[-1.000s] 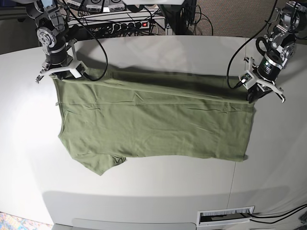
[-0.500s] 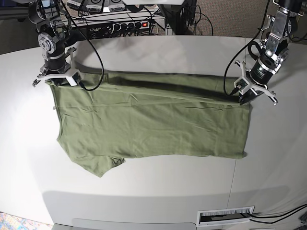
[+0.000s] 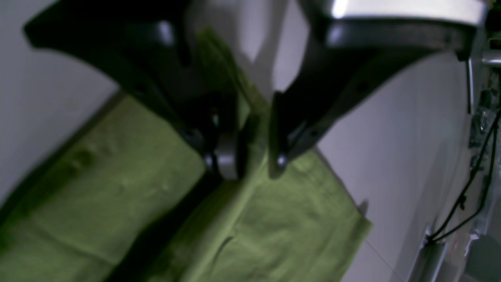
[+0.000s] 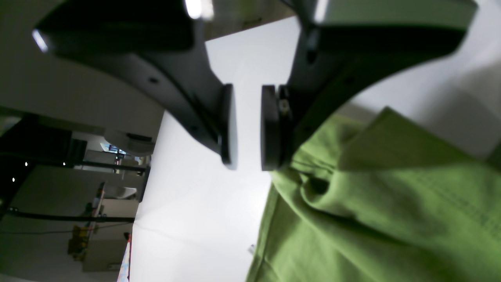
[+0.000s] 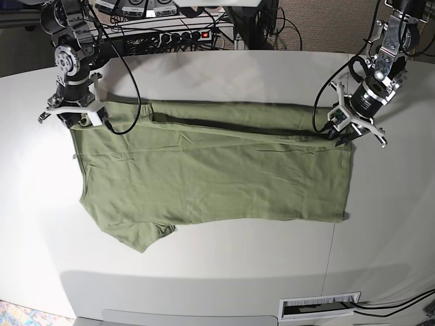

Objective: Fold the T-shirt properly
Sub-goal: 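Fold the lifted side edge over onto the shirt body with both grippers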

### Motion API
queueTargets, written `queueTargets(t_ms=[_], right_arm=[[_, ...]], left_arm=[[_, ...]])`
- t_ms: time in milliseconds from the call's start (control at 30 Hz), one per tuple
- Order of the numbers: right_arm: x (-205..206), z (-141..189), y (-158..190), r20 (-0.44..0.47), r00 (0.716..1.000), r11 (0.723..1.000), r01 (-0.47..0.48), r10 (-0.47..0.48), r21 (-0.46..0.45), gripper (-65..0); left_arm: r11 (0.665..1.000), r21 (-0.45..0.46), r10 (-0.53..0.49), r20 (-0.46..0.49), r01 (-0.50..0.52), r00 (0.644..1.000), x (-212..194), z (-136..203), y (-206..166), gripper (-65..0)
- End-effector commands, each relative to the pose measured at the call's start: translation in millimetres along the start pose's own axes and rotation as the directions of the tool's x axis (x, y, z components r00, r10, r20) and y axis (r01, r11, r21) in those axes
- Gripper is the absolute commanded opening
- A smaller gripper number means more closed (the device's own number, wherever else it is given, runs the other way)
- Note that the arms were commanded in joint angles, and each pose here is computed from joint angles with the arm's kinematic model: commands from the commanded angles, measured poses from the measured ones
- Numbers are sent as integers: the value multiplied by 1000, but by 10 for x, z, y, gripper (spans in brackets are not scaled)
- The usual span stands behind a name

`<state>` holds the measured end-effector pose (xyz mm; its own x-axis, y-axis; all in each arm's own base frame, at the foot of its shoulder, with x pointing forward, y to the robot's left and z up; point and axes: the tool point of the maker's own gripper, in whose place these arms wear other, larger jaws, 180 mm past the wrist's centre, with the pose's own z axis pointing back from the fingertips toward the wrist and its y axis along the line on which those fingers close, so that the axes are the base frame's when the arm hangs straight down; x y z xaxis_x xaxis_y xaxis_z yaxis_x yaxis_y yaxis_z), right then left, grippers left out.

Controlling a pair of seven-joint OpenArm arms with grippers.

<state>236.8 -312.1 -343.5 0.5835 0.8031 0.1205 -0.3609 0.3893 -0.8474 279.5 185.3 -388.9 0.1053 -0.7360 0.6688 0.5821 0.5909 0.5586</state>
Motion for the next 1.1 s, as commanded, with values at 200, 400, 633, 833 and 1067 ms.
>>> queueTargets(t_ms=[200,400,633,833,1067], right_arm=[[88,2,-244,53,994,991,102,-98,-91,-543],[114,-24,-188,49,994,994,103,-101,-43,-650],[221,-53,-210,73,994,996,82,-79,-29,-650],[244,-63,-247,77,993,996,87,-84,-37,-650],[379,-88,-293,125,990,997,65,-61,-28,-650]], left_arm=[[999,32,-18,63,16,998,141,12,141,-518],[998,46,-45,-2,46,999,181,29,229,-507],[988,-48,-147,-38,145,988,236,104,226,-486],[983,-14,-183,-59,182,981,226,142,302,-464],[966,-183,-187,-6,183,982,266,220,-85,-650]])
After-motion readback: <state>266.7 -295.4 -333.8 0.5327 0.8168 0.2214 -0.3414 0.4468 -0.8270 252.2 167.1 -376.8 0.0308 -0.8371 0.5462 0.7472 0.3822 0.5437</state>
